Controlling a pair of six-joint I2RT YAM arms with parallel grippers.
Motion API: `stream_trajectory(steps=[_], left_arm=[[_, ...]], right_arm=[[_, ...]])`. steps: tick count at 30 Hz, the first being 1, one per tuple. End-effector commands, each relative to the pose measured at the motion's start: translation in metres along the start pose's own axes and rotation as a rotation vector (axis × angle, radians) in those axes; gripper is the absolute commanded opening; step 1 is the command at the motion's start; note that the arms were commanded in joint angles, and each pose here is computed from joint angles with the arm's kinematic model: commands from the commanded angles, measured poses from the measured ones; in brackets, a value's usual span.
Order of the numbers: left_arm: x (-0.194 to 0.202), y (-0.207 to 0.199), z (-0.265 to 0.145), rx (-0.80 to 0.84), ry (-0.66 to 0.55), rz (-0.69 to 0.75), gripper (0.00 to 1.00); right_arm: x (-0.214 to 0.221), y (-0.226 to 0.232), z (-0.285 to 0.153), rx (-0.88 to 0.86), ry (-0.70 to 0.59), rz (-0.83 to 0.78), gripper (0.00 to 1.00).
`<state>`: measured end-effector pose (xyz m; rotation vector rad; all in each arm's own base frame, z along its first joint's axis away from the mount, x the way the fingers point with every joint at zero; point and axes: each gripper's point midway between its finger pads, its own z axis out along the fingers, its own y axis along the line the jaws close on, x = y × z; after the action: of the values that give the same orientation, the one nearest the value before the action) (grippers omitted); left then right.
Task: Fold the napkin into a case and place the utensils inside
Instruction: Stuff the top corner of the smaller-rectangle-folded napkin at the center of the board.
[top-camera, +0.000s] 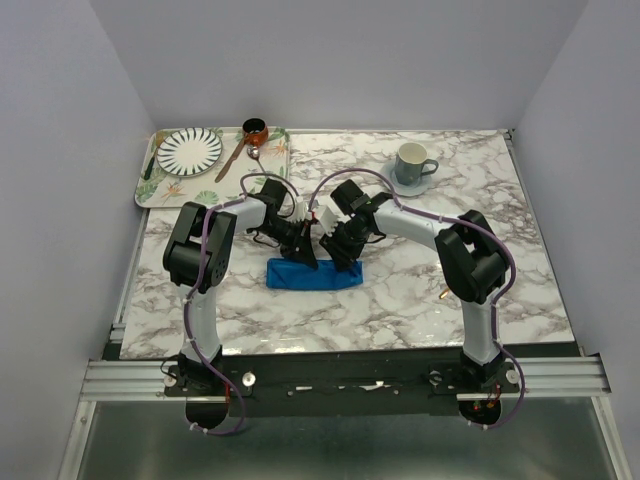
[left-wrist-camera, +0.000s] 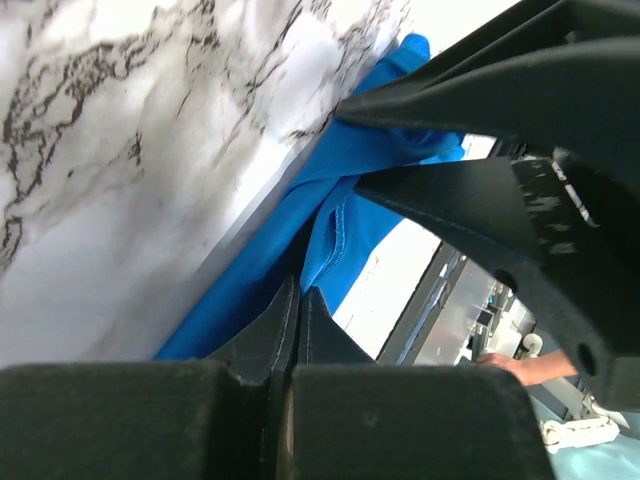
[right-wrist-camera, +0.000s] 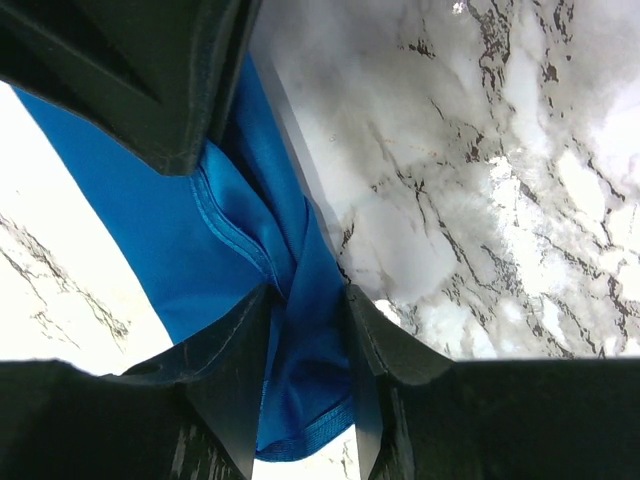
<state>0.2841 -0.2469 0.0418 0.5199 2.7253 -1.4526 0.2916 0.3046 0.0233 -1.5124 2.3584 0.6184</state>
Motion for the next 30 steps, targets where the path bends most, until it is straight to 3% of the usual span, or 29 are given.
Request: stream_trajectory(steps=[1, 11, 14, 18, 22, 26, 30], left_arm=[[-0.019, -0.017, -0.007, 0.027, -0.047, 0.065, 0.00], [-0.014, 0.013, 0.009, 0.006, -0.018, -0.005, 0.00], [-0.009, 0.023, 0.011, -0.010, -0.007, -0.048, 0.00], [0.003, 0.034, 0.016, -0.026, 0.018, -0.109, 0.00], [0.007, 0.040, 0.018, -0.037, 0.015, -0.136, 0.00], [0.010, 0.043, 0.022, -0.039, 0.021, -0.167, 0.00], [0.010, 0.044, 0.023, -0.041, 0.015, -0.178, 0.00]], right_arm=[[0.005, 0.010, 0.013, -0.050, 0.022, -0.030, 0.42], [0.001, 0.010, 0.010, -0.050, -0.003, -0.058, 0.41], [-0.005, 0.008, 0.001, -0.026, -0.022, -0.070, 0.46], [-0.025, 0.002, -0.021, 0.026, -0.073, -0.041, 0.62], [-0.040, -0.004, -0.048, 0.053, -0.119, 0.054, 0.65], [-0.037, -0.017, -0.072, 0.079, -0.133, 0.166, 0.62], [-0.021, -0.016, -0.088, 0.079, -0.120, 0.225, 0.44]])
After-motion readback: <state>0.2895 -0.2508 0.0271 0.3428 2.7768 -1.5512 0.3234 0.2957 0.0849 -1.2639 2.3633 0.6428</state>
